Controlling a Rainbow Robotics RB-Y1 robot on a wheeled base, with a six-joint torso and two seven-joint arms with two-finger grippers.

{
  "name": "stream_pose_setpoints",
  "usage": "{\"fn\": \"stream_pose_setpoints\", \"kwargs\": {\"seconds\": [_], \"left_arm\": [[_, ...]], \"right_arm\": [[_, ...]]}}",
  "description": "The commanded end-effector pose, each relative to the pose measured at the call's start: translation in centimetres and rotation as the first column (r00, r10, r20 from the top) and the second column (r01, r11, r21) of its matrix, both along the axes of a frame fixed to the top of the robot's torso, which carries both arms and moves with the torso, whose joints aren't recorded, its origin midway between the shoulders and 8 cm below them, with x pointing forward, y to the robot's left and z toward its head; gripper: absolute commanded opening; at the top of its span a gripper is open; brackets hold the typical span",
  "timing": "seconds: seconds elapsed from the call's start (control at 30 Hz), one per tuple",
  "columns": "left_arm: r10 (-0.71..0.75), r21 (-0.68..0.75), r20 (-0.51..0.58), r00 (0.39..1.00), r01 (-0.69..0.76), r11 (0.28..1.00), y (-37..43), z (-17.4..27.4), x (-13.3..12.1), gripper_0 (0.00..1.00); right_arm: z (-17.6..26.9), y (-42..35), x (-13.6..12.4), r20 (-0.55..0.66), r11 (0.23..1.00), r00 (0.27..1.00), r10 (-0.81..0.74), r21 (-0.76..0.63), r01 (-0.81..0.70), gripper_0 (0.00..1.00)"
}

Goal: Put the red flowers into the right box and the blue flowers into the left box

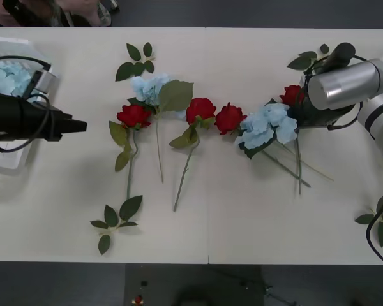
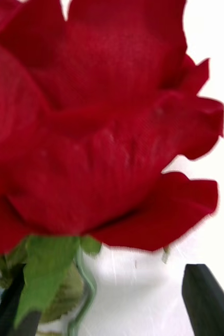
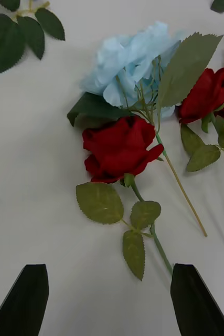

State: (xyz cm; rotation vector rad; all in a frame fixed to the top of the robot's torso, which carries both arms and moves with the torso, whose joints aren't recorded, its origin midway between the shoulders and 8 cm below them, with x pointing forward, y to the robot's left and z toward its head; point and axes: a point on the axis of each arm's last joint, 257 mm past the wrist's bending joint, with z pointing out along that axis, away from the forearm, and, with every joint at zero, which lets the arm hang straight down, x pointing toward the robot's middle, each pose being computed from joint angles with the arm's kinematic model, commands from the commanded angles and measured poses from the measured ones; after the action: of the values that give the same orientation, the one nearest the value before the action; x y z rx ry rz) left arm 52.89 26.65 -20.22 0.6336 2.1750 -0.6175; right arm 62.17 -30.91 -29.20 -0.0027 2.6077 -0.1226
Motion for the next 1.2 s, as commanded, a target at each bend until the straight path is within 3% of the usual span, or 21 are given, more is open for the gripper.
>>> {"fn": "stream_pose_setpoints", "kwargs": {"seconds": [0.03, 0.27, 0.6, 0.77, 1.03, 1.1, 1.17, 1.2], "left_arm": [[0.013, 0.038, -0.01, 1.0, -0.013, 0.999, -3.2, -1.0, 1.3, 0.68], [0.061, 0.086, -0.106, 0.992, -0.052, 0.995, -8.2, -3.9, 2.0, 0.68], [0.141, 0.185, -0.139, 0.98, -0.115, 0.976, -11.7, -6.5, 4.5, 0.68], [0.18, 0.234, -0.148, 0.972, -0.143, 0.962, -11.5, -8.1, 5.7, 0.68], [0.153, 0.332, -0.129, 0.98, -0.103, 0.938, -10.8, -10.2, 5.7, 0.68], [0.142, 0.344, -0.116, 0.983, -0.094, 0.934, -11.2, -10.6, 5.7, 0.55], [0.135, 0.351, -0.104, 0.985, -0.091, 0.932, -11.4, -10.8, 5.8, 0.31], [0.136, 0.355, -0.105, 0.985, -0.091, 0.931, -11.3, -11.0, 5.7, 0.14]], "right_arm": [[1.2, 0.8, 1.5, 0.04, 0.998, 0.998, 0.055, -0.018, -0.055, 0.52], [1.1, 0.8, 1.7, 0.047, 0.998, 0.997, 0.055, -0.015, -0.054, 0.0], [2.8, 1.5, 3.3, 0.114, 0.998, 0.991, 0.063, 0.002, -0.064, 0.0], [8.7, 1.4, 5.3, 0.155, 0.996, 0.984, 0.086, -0.036, -0.082, 0.0], [22.6, -7.4, 4.9, 0.112, 0.906, 0.974, 0.196, -0.402, -0.136, 0.0], [25.4, -11.0, 4.7, 0.109, 0.855, 0.972, 0.207, -0.504, -0.125, 0.0], [27.4, -14.1, 4.5, 0.113, 0.81, 0.971, 0.21, -0.576, -0.108, 0.0], [28.2, -16.0, 4.2, 0.111, 0.79, 0.972, 0.205, -0.605, -0.097, 0.0]]}}
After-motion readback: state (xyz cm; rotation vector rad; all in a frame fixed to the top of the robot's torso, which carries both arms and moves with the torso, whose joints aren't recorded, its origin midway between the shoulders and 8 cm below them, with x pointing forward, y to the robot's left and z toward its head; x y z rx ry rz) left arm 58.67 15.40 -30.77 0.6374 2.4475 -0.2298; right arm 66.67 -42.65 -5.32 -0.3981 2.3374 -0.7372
